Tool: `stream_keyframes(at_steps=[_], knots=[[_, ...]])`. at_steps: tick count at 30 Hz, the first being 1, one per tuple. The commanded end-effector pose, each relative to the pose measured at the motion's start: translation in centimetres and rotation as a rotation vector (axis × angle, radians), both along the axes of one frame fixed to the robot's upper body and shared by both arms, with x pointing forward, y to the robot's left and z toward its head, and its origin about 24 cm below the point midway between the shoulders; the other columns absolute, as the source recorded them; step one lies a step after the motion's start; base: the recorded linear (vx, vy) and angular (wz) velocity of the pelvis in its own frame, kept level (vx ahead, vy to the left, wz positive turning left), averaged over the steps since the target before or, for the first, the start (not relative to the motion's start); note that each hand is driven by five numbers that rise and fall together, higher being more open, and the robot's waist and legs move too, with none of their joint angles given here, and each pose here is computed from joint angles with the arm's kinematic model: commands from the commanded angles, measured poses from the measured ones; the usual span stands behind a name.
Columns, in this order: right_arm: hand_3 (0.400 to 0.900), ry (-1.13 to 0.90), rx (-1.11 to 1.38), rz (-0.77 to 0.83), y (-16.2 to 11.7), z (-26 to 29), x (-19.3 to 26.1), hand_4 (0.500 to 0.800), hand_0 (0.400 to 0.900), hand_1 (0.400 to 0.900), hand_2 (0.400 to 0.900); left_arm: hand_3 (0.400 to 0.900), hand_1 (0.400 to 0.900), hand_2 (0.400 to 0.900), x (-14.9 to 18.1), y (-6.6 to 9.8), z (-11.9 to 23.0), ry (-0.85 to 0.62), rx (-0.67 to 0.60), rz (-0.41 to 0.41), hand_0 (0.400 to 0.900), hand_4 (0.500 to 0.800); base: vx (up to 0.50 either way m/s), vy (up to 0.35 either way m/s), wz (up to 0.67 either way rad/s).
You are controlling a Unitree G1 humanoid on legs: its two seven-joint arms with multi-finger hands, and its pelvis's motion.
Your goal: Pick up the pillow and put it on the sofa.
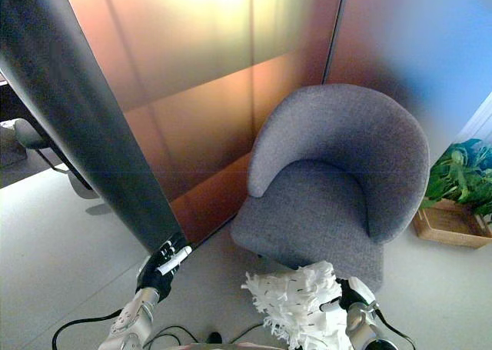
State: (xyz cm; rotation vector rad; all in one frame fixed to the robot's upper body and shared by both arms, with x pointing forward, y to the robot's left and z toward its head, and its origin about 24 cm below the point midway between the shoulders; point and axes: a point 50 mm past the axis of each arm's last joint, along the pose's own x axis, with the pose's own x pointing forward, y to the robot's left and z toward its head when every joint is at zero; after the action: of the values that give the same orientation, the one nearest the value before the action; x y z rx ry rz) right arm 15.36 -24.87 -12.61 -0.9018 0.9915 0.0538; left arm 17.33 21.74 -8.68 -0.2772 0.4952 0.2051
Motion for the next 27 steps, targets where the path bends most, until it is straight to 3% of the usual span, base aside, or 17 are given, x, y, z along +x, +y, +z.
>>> stream_keyframes(at_steps=[1, 12, 22, 27], knots=[[0.900, -0.147, -0.080, 0.009, -1.4, 2.5, 4.5, 0.800, 0.900, 0.900, 0.900, 0.900, 0.900, 0.900, 4.0, 0.3, 3.6, -0.218, 0.045, -0.042, 0.900, 0.800, 0.000, 0.000, 0.00], [0.900, -0.164, -0.103, -0.004, -1.7, 2.8, 5.1, 0.800, 0.900, 0.900, 0.900, 0.900, 0.900, 0.900, 4.4, -0.1, 4.1, -0.235, 0.042, -0.060, 0.900, 0.800, -0.006, -0.001, 0.00], [0.900, -0.387, -0.170, -0.059, -2.8, 9.0, 13.2, 0.800, 0.900, 0.900, 0.900, 0.900, 0.900, 0.900, 9.6, -1.7, 8.5, -0.434, 0.008, -0.071, 0.900, 0.800, -0.200, 0.002, 0.00], [0.900, -0.457, -0.217, -0.076, -3.2, 10.7, 14.6, 0.800, 0.900, 0.900, 0.900, 0.900, 0.900, 0.900, 10.4, -2.2, 9.5, -0.478, -0.001, -0.066, 0.900, 0.800, -0.097, 0.009, 0.00]])
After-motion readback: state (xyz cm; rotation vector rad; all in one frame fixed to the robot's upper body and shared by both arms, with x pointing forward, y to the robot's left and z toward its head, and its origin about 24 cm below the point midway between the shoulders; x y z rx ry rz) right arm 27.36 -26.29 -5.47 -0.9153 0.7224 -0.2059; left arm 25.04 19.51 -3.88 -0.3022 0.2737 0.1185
